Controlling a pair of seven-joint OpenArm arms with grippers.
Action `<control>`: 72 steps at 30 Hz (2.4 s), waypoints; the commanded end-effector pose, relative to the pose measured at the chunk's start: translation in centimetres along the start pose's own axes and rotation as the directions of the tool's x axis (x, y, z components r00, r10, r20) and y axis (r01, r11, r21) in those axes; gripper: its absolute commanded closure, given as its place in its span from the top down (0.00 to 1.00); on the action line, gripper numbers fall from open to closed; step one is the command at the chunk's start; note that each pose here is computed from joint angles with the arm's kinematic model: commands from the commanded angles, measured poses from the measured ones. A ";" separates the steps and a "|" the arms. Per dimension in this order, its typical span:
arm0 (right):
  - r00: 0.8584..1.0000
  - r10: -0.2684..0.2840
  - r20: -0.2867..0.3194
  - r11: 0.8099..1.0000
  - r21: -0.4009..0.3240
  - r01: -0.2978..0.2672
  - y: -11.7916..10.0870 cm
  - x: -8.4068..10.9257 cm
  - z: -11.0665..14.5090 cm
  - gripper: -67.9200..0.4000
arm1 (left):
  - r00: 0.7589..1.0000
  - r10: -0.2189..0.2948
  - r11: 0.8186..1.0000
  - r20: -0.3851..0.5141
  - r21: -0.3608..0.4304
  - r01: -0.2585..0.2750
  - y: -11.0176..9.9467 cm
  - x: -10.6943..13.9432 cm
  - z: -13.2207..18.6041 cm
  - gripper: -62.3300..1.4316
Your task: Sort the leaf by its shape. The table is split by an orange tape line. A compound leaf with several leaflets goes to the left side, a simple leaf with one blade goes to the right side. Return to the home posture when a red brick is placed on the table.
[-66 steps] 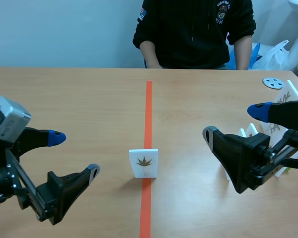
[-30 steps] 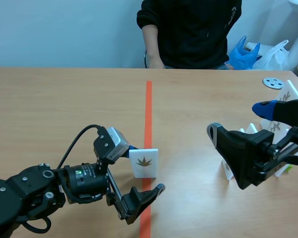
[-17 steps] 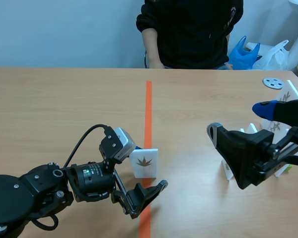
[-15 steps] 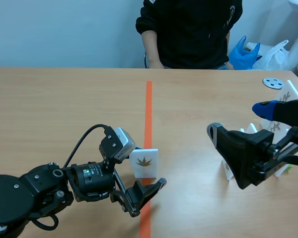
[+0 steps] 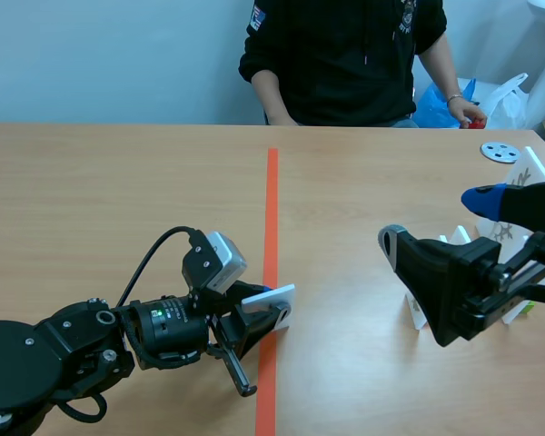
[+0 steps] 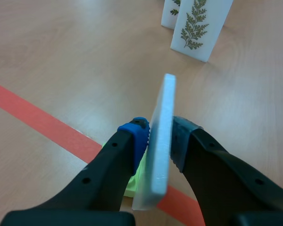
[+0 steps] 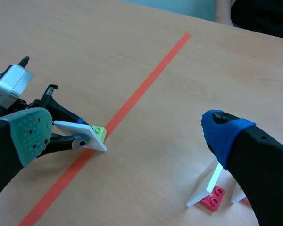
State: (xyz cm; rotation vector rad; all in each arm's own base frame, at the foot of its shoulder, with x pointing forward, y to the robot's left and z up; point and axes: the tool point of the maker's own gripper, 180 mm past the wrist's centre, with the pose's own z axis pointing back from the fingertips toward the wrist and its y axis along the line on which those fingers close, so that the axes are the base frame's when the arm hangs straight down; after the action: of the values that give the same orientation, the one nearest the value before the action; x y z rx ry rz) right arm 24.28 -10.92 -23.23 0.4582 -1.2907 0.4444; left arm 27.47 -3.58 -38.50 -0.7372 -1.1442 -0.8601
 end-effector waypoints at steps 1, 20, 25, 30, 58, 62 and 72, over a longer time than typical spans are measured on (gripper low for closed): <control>1.000 0.004 0.024 1.000 -0.006 -0.003 -0.3 0.6 0.0 1.00 | 0.999 -0.001 1.000 0.033 -0.002 0.001 0.0 1.1 -0.3 0.18; 1.000 0.002 0.025 1.000 -0.007 -0.002 -0.3 0.6 0.0 1.00 | 0.978 0.032 0.963 0.208 0.255 -0.086 10.0 9.3 5.2 0.12; 1.000 0.002 0.026 1.000 -0.007 -0.002 -0.3 0.6 0.0 1.00 | 0.982 -0.004 0.881 0.190 0.465 -0.087 16.1 10.0 9.5 0.12; 1.000 0.002 0.026 1.000 -0.007 -0.002 -0.3 0.6 0.0 1.00 | 0.980 0.028 0.788 0.197 0.598 -0.143 20.1 10.0 13.6 0.12; 1.000 0.002 0.028 1.000 -0.007 -0.002 -0.3 0.7 0.0 1.00 | 0.949 0.161 0.451 0.272 0.835 -0.315 25.4 1.0 21.7 0.12; 1.000 0.002 0.028 1.000 -0.007 -0.002 -0.3 0.7 0.0 1.00 | 0.944 0.160 0.434 0.287 0.839 -0.329 25.3 0.4 21.7 0.12; 1.000 -0.001 0.030 1.000 -0.006 0.001 -0.3 0.7 0.0 1.00 | 0.942 0.184 0.416 0.280 0.846 -0.333 25.2 -0.6 21.8 0.15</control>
State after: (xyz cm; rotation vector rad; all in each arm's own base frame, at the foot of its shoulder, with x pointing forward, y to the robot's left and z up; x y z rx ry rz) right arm 24.28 -10.92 -23.23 0.4587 -1.2911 0.4435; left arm 38.40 27.11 -36.81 -0.0473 -1.3082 0.1618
